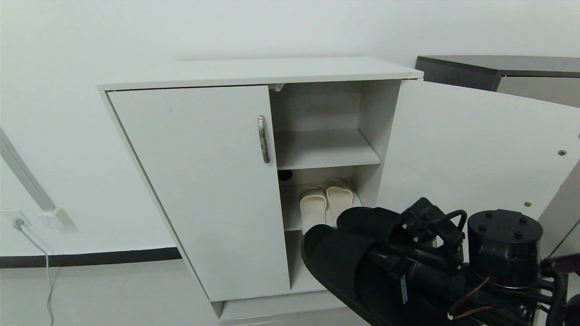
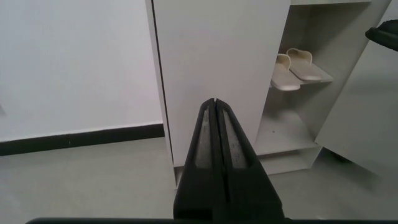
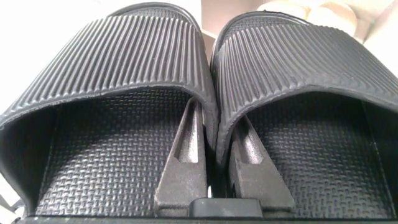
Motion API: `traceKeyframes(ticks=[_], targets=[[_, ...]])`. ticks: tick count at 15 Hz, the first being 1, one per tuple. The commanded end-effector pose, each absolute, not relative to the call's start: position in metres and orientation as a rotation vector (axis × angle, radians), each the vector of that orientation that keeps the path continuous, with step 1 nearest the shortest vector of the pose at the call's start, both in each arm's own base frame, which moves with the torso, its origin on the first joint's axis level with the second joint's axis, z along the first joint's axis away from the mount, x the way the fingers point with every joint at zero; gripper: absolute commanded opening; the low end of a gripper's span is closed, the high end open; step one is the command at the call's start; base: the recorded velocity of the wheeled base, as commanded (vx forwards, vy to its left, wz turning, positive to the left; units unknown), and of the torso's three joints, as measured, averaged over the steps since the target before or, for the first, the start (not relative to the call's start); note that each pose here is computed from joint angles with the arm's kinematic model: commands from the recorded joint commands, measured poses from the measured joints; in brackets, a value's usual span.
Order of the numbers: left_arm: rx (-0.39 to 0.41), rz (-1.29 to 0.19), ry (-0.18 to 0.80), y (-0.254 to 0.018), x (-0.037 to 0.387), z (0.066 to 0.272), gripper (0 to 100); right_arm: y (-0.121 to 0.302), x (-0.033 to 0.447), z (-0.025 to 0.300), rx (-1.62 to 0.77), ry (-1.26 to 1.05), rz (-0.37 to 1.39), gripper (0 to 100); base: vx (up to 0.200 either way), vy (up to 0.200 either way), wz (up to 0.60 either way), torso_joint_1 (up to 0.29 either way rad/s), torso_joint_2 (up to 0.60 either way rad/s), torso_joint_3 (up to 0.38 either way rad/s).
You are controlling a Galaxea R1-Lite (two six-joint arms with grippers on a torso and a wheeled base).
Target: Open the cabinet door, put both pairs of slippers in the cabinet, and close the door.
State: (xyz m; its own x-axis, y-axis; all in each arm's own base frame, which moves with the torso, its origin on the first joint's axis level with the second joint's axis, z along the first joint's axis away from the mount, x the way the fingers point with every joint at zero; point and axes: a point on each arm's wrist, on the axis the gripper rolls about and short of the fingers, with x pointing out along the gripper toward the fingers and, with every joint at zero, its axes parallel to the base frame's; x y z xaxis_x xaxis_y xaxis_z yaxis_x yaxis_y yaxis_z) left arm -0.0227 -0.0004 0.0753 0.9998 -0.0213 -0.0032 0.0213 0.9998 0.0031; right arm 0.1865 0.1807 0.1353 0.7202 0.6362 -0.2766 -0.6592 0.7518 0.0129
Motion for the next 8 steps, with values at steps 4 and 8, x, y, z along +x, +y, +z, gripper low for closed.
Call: traceKeyframes(ticks=[4,8], targets=[[0.005,-0.021,0.005,0.000,-0.023,0.075,0,0.192,0.197,0.127,-0.102,0.246,0.707,0,0.000,0.000,0.00,-0.001,0.12,0.099],[0.005,-0.023,0.005,0.000,-0.023,0.075,0,0.266,0.221,0.121,-0.008,0.214,0.387,0,0.000,0.000,0.00,0.001,0.01,0.014]])
